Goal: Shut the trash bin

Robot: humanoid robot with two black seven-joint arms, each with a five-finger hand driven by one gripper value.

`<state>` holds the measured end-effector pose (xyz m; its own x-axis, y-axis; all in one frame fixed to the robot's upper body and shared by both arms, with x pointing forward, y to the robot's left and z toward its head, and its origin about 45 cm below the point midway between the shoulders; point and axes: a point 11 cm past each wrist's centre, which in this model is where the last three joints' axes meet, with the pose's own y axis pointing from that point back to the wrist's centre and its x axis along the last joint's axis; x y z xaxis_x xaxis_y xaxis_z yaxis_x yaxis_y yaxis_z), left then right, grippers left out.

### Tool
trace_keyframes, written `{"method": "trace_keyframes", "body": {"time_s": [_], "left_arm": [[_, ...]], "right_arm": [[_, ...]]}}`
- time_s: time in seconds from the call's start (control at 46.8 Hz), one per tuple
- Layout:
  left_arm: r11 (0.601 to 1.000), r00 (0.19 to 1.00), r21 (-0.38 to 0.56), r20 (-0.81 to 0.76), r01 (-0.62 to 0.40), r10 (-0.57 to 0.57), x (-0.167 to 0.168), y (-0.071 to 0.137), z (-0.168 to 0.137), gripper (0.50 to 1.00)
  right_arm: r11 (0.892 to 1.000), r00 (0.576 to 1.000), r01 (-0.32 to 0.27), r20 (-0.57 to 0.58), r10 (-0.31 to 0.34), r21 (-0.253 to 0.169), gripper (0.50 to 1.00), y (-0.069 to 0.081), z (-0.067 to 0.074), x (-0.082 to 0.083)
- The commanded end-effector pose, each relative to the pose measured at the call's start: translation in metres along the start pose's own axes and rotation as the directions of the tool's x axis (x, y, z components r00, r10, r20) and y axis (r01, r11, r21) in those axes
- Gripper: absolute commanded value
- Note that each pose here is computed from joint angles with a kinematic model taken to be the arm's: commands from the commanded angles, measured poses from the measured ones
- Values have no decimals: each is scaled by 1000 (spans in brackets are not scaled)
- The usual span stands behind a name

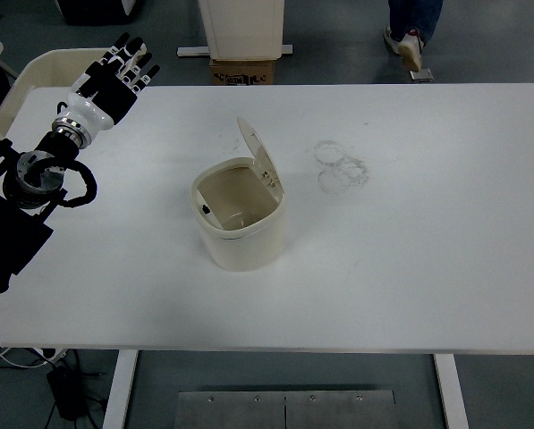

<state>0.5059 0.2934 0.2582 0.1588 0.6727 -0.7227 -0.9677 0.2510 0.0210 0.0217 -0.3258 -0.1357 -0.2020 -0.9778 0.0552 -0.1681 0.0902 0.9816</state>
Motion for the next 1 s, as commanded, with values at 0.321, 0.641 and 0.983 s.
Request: {"method": "trace_keyframes", "body": {"time_s": [0.321, 0.641, 0.983], "left_arm": [[1000, 999, -1, 40, 3, -3, -3, -1, 7, 1000], [994, 982, -23, 156, 109, -104, -46, 7, 70, 1000], [981, 924, 108, 334, 160, -188, -84, 4, 75, 1000]], "right_arm": [[1000, 1000, 0, 0, 0, 0, 993, 0, 0, 0], [1000, 1000, 0, 0, 0, 0, 993, 0, 0, 0], [1000, 1000, 0, 0, 0, 0, 993, 0, 0, 0]]}}
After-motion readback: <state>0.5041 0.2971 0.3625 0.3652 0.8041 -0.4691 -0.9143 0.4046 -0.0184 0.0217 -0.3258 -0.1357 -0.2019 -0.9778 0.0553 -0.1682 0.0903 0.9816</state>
